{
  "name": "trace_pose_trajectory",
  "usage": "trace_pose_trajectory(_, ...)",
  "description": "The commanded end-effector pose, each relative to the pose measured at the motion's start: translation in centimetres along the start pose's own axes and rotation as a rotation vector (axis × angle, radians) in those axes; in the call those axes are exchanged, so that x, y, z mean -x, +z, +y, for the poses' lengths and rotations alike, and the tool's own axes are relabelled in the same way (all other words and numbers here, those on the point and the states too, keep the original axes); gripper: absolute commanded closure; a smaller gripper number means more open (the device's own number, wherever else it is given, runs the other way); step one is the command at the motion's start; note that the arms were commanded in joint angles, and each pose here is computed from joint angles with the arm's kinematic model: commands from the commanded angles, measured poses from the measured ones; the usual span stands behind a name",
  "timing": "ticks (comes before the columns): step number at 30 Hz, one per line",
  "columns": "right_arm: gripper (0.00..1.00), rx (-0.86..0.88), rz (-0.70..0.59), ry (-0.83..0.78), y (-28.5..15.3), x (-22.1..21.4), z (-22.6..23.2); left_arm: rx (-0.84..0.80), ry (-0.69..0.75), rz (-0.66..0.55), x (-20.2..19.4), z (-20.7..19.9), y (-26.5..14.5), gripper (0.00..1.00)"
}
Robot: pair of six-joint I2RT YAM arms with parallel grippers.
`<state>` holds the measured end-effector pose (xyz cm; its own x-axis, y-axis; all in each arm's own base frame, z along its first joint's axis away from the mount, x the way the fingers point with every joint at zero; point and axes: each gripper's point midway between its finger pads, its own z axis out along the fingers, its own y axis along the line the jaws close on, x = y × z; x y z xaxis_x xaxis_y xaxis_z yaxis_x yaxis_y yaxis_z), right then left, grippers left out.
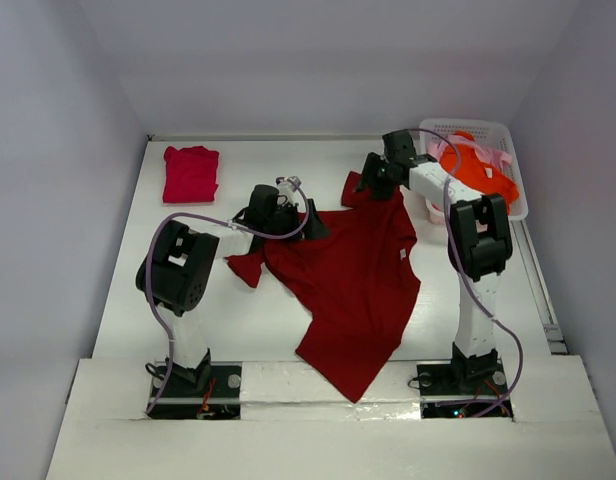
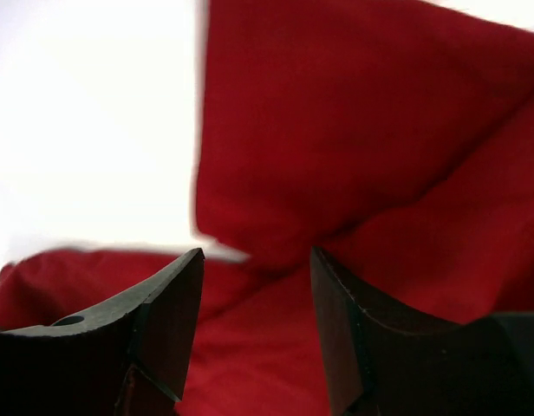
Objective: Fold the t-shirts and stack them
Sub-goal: Flatten the tshirt out
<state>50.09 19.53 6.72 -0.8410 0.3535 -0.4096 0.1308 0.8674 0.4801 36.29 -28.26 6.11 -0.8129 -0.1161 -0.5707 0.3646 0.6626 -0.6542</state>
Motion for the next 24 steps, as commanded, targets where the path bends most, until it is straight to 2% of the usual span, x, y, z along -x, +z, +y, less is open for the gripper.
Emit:
trace_pose_trajectory(1, 0.42, 0.103, -0.115, -0.142, -4.7, 1.3, 6.1, -0.048, 0.044, -0.067, 2.9, -2.0, -0.6, 0.01)
trace_pose_trajectory(8, 0.42, 0.142, -0.052, -0.263, -6.8, -4.9, 9.0, -0.029, 0.053, -0.077, 3.4, -2.5, -0.9, 0.01)
trace_pose_trajectory(16, 0.42, 0.165, -0.006, -0.229, -8.8, -10.3, 5.3, -0.011, 0.069, -0.124, 4.9, -3.5, -2.4, 0.01)
trace_pose_trajectory(24, 0.42, 0.22, 0.04, -0.202, -8.1, -13.5, 4.8, 0.002, 0.103, -0.217, 7.0, -6.2, -6.5, 0.01)
